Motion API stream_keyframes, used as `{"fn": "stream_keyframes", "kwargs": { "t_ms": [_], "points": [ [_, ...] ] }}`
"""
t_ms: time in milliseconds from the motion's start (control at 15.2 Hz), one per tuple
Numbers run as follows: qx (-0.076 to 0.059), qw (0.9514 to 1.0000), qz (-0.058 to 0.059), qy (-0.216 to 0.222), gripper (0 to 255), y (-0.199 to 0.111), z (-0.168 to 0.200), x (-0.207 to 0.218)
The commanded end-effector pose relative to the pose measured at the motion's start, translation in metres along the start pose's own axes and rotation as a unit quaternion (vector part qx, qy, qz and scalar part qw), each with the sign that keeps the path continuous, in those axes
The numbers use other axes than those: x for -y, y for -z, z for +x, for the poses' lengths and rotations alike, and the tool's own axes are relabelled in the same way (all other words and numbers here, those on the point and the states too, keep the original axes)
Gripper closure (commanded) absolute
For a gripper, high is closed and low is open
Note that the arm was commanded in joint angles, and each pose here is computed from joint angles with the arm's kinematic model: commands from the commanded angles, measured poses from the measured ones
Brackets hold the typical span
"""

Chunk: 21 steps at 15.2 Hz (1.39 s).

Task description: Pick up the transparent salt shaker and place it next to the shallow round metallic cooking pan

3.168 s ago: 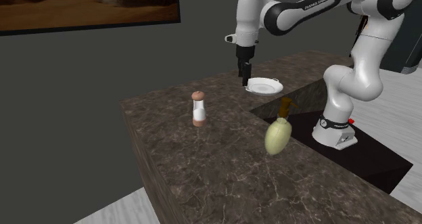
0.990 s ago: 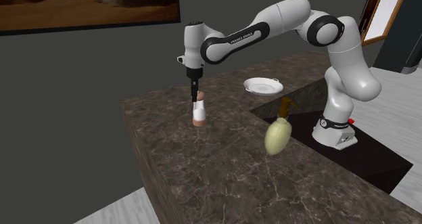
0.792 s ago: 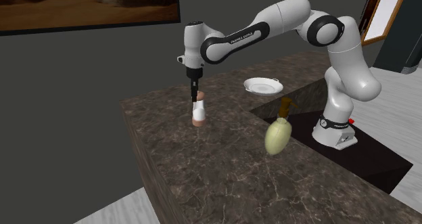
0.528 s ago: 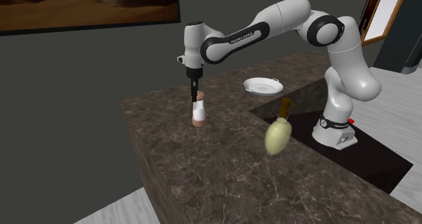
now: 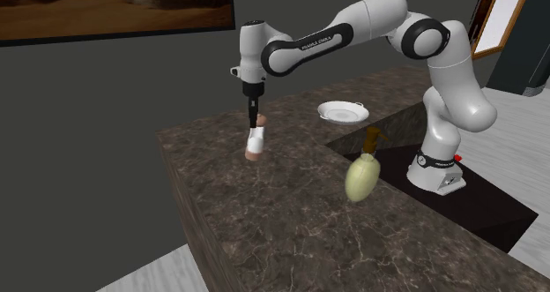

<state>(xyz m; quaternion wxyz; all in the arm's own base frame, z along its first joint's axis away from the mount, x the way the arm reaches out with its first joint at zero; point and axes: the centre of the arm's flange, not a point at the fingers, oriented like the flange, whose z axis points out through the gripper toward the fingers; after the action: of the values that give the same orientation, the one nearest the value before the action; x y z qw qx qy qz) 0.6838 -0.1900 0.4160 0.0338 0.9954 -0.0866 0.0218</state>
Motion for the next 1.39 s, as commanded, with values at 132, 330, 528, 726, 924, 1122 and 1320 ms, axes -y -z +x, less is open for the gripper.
{"fn": "stream_keyframes", "kwargs": {
  "t_ms": [132, 330, 528, 726, 924, 1122, 1320],
  "points": [
    [0.000, 1.0000, 0.000, 0.000, 255, 0.021, 0.001, -0.001],
    [0.000, 1.0000, 0.000, 0.000, 255, 0.036, 0.002, -0.002],
    [0.000, 1.0000, 0.000, 0.000, 255, 0.052, 0.003, -0.003],
    [0.000, 1.0000, 0.000, 0.000, 255, 0.068, 0.004, -0.004],
    [0.000, 1.0000, 0.000, 0.000, 255, 0.084, 0.004, -0.005],
    [0.000, 1.0000, 0.000, 0.000, 255, 0.097, -0.005, -0.012],
    [0.000, 1.0000, 0.000, 0.000, 255, 0.113, -0.034, -0.034]
  ]
}}
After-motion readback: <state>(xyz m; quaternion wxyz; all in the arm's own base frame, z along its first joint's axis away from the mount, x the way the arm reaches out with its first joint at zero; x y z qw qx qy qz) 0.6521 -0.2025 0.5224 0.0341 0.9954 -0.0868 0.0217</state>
